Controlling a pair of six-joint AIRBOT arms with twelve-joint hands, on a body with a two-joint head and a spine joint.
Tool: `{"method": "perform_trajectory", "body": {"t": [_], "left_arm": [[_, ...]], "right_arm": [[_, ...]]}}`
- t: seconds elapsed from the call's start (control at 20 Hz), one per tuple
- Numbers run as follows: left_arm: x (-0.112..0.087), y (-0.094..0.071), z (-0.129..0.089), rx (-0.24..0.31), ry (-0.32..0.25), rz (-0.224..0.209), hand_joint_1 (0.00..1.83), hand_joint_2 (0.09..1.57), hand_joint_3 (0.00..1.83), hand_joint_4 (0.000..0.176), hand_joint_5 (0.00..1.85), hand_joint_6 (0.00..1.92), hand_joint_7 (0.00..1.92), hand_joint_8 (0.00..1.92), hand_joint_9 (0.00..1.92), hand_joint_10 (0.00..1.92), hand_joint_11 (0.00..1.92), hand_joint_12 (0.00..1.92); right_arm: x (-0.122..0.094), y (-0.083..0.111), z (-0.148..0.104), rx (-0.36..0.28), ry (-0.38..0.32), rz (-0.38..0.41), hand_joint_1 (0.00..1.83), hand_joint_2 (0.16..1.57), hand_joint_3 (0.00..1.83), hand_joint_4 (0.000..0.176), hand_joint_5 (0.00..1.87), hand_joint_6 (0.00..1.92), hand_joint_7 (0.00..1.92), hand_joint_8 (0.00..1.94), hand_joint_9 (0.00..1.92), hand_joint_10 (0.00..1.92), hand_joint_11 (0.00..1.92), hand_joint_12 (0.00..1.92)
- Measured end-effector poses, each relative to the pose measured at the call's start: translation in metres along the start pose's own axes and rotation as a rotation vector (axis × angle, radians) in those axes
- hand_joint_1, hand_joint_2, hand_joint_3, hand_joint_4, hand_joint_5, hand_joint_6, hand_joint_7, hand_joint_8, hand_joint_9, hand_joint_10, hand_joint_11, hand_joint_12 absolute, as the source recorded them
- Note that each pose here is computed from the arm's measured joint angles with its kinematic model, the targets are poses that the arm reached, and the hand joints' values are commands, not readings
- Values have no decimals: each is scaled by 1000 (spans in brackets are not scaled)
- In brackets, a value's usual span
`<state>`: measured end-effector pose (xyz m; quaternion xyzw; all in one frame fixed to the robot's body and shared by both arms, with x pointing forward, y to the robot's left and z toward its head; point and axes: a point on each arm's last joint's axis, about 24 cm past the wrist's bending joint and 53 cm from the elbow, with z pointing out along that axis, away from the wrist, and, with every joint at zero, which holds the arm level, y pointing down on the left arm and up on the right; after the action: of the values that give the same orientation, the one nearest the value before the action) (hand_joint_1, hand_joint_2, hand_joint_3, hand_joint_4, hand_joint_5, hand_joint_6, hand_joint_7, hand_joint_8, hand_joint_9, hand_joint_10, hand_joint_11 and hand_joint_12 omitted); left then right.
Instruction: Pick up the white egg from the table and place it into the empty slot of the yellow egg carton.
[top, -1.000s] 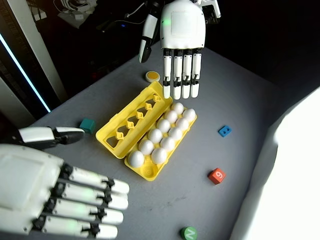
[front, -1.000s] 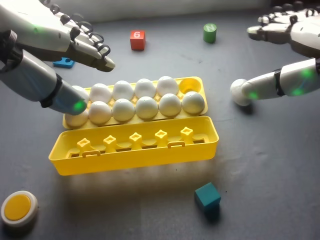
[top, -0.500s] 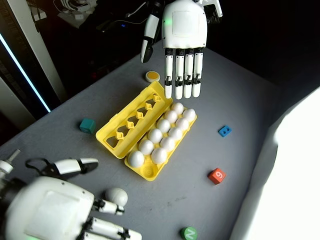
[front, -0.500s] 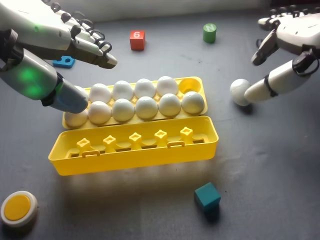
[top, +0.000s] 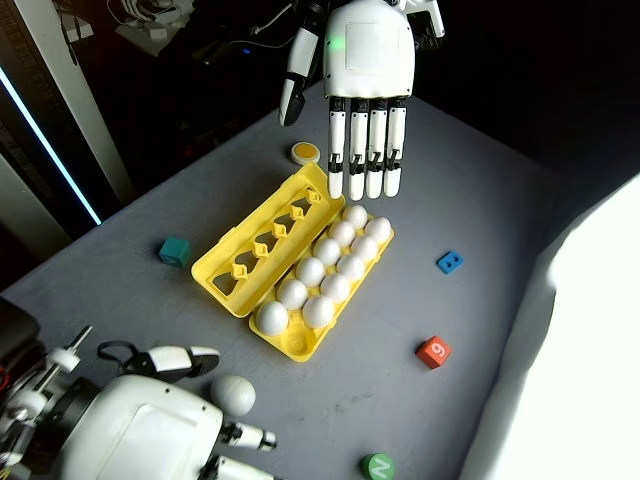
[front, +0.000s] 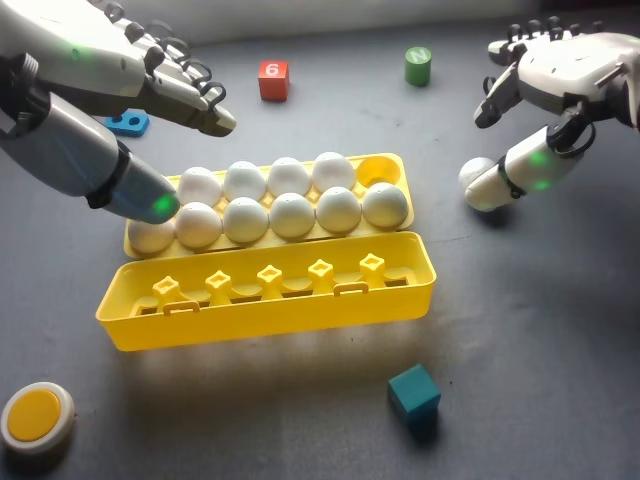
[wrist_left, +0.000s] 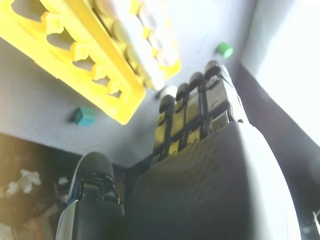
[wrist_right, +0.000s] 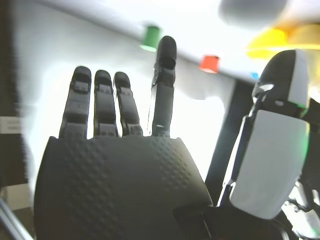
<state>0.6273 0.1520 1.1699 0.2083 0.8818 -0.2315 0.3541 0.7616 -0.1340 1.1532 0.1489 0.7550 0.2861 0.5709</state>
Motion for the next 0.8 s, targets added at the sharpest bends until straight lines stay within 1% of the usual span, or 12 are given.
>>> {"method": "perform_trajectory", "body": {"t": [0.05,0.1,0.2,0.25,0.3,0.5,0.55,0.6,0.65,0.7,0.75,0.8], "left_arm": [[1,0,1,-1,4,1,0,1295,2,0,107,7,78,8,44,7,23,14],[2,0,1,-2,6,2,0,1292,1,0,121,11,92,12,56,11,29,18],[4,0,2,-1,14,2,0,1288,0,0,120,10,97,12,60,11,25,17],[4,0,2,0,13,2,0,1285,0,0,112,5,91,9,60,10,26,18],[4,-1,2,0,12,3,0,1286,0,0,108,3,82,4,50,5,12,13],[4,-1,2,0,13,3,0,1281,0,0,128,7,105,9,68,9,22,20],[4,0,2,-1,13,3,0,1286,0,0,149,13,126,15,84,13,33,28],[4,-1,2,0,13,3,0,1286,0,0,135,6,119,10,84,11,33,29],[4,-1,2,0,13,3,0,1286,0,0,135,6,119,10,84,11,33,29],[4,-1,2,0,14,4,0,1287,0,0,99,0,80,1,44,2,6,5],[4,-1,2,0,14,4,0,1287,0,0,82,0,61,0,23,0,0,0],[4,-1,2,1,14,4,0,1286,0,0,88,4,66,3,29,4,2,1]], "right_arm": [[1,1,1,0,1,1,671,730,8,83,682,9,0,0,0,0,0,0],[2,1,3,1,-1,2,652,716,1,80,690,12,0,0,0,0,0,0],[2,1,5,5,-5,10,681,717,2,79,713,21,0,0,0,0,0,0],[4,2,7,5,-5,9,684,710,0,87,696,12,0,0,0,0,0,0],[4,2,7,4,-5,13,662,713,0,82,703,13,0,0,0,0,0,0],[10,2,9,5,0,9,653,705,0,81,683,3,0,0,0,0,0,0],[13,1,9,8,7,7,649,716,2,68,695,7,0,0,0,0,0,0],[15,-1,9,11,11,7,614,718,3,79,694,6,0,0,0,0,0,0],[16,-2,8,13,12,4,614,718,3,79,694,6,0,0,0,0,0,0],[18,-4,9,15,15,2,609,716,2,87,688,3,0,0,0,0,0,0],[18,-4,10,17,14,2,622,710,0,76,686,2,19,7,0,0,0,0],[17,-4,10,17,13,1,619,711,0,71,695,6,38,14,0,0,0,0]]}}
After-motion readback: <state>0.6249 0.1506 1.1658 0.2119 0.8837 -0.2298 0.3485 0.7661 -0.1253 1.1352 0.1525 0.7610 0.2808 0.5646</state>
